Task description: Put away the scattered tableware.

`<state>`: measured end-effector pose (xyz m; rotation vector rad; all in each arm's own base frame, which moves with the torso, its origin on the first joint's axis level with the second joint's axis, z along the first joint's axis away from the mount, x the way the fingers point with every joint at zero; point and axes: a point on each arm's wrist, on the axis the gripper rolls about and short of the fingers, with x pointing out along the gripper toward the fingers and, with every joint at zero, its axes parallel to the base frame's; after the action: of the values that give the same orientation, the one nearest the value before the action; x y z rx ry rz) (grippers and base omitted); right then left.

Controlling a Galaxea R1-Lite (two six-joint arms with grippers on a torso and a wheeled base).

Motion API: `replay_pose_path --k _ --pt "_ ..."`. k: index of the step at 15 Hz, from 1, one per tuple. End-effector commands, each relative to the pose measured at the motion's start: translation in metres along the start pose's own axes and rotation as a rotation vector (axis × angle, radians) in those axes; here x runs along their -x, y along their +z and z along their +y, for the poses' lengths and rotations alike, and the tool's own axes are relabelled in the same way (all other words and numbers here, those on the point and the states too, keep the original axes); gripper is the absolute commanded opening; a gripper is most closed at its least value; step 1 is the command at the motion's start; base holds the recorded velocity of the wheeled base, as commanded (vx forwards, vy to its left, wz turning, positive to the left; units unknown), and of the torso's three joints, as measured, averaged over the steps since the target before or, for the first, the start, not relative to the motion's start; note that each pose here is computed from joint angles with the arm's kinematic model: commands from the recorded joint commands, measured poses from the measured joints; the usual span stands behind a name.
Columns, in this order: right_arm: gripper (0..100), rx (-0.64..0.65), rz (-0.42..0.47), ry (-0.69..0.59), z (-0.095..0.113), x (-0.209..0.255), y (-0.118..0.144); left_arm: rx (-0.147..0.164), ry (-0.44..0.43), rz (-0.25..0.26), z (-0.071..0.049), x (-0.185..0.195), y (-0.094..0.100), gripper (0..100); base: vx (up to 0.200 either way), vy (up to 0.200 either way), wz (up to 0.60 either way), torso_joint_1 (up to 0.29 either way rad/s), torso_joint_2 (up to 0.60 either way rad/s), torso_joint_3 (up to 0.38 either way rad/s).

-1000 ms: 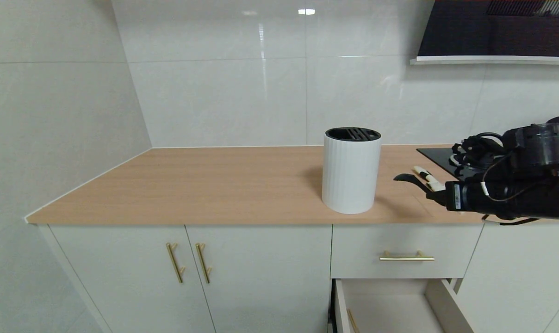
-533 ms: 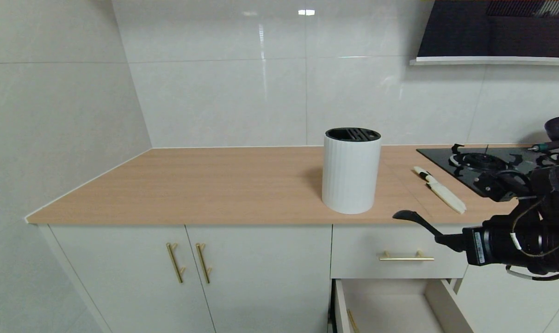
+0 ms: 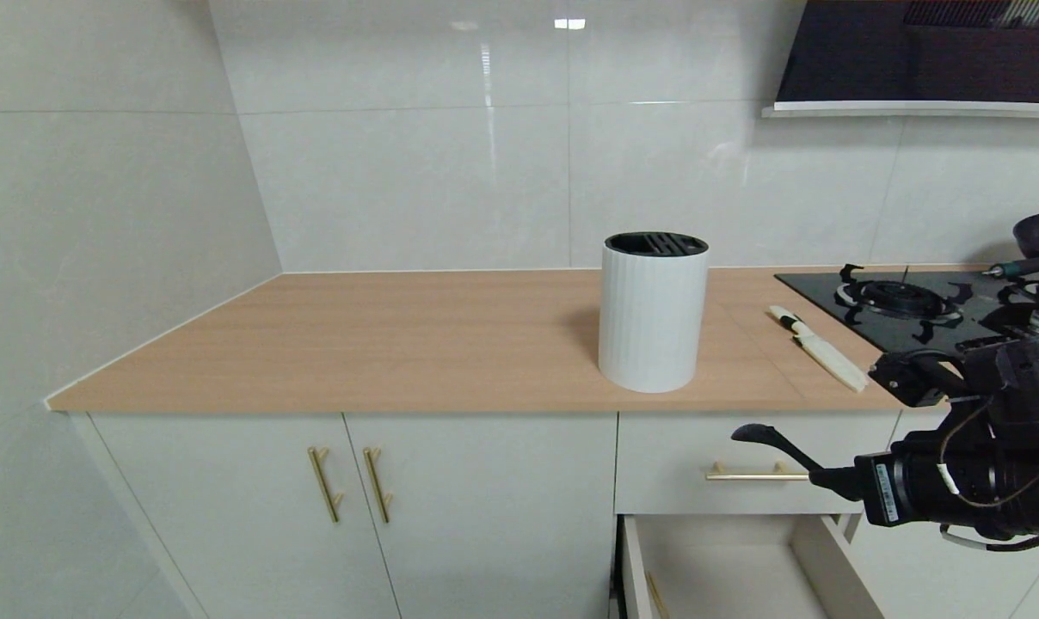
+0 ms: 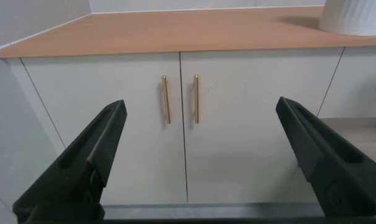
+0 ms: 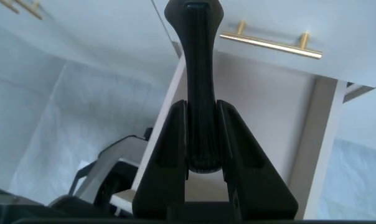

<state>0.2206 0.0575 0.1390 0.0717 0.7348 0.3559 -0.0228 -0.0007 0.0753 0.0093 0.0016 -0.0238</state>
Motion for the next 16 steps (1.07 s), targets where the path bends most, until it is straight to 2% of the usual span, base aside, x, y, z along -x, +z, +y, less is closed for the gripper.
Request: replay_pose_path --k 1,16 --pt "0 -0.004 0.027 -0.003 -0.002 -0.008 -0.004 0.0 0.001 0.0 0.0 0.0 0.0 100 0.0 0.0 0.0 -0.163 0.39 0.242" --pt "0 -0.002 0.018 -0.018 -0.007 -0.028 -0.012 0.0 0.001 0.0 0.0 0.0 0.0 100 0.0 0.0 0.0 -0.168 0.46 0.291"
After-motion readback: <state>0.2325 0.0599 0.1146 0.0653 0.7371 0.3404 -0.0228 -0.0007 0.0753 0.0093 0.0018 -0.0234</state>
